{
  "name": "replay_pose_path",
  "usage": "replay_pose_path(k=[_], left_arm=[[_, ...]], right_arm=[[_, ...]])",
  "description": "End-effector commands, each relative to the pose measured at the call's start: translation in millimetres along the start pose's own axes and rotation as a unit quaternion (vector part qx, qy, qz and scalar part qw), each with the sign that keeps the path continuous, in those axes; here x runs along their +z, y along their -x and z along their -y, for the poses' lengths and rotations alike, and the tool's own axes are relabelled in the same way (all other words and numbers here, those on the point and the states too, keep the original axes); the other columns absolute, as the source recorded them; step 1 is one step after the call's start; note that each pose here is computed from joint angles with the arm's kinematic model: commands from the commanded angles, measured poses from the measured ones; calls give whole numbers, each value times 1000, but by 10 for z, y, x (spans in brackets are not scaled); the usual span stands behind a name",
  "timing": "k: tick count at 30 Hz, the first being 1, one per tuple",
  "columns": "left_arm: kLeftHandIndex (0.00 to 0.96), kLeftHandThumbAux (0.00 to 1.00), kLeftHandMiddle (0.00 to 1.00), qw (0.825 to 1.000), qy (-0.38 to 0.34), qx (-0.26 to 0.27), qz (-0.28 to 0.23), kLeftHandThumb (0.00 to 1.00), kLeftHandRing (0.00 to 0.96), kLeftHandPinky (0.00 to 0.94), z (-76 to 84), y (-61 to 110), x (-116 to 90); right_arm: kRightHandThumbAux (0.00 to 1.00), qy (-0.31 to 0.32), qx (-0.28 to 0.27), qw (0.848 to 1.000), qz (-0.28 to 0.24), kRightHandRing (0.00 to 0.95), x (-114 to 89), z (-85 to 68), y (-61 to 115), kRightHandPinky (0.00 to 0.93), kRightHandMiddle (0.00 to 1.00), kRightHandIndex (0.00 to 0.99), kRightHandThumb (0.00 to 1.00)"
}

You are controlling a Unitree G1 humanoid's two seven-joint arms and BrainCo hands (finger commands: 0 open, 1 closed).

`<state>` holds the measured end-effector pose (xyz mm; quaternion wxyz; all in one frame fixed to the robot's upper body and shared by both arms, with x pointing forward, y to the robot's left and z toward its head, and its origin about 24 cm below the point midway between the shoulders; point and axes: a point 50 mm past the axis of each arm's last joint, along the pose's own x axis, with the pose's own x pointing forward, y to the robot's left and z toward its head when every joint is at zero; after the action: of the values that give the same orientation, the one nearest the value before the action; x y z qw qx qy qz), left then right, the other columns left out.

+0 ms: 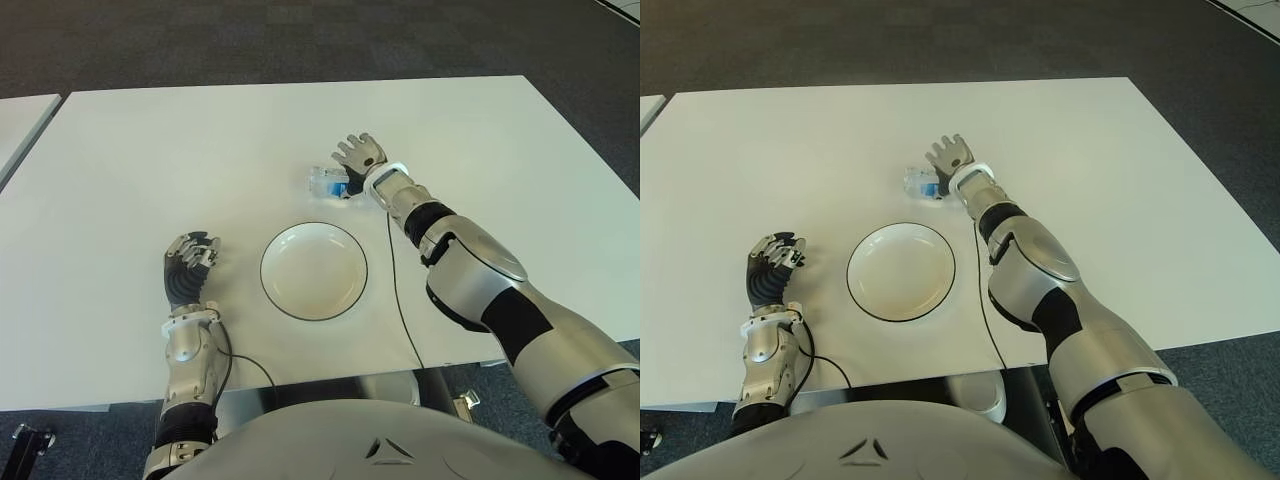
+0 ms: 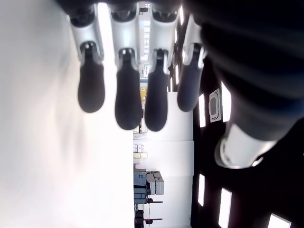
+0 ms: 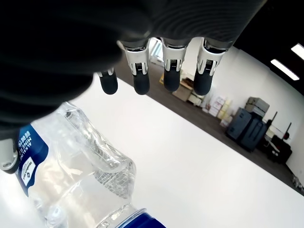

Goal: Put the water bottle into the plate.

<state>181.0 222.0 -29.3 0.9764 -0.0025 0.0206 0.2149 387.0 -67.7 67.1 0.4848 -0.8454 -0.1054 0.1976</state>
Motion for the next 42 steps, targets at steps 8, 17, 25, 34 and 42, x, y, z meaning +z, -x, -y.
replay_pose_path(k=[8,17,25,34,42], left_arm=[[409,675,505,999,0,12,-36,836,619,600,-44,56,-110],[408,676,503,999,-10,13,-29,836,617,606,-71,49,-98],[409,675,503,999,4,17,-36,836,609,588,-87,43,-92],[411,675,504,999,-6,20,-27,838,609,591,-109,41,-78],[404,677,509,1000,-24,6,-8,836,620,606,-115,31,-59]], right_arm=[[548,-226,113,967,-6,1,38,-98,10,79,0,0,587],[588,-290,144,946,-14,7,53,-98,6,91,18,18,616],[569,-322,146,935,-15,24,92,-92,2,106,28,31,591],[596,-323,147,935,-11,49,108,-74,-4,124,39,35,497],[613,-334,144,932,-12,50,116,-42,-14,117,34,29,445]])
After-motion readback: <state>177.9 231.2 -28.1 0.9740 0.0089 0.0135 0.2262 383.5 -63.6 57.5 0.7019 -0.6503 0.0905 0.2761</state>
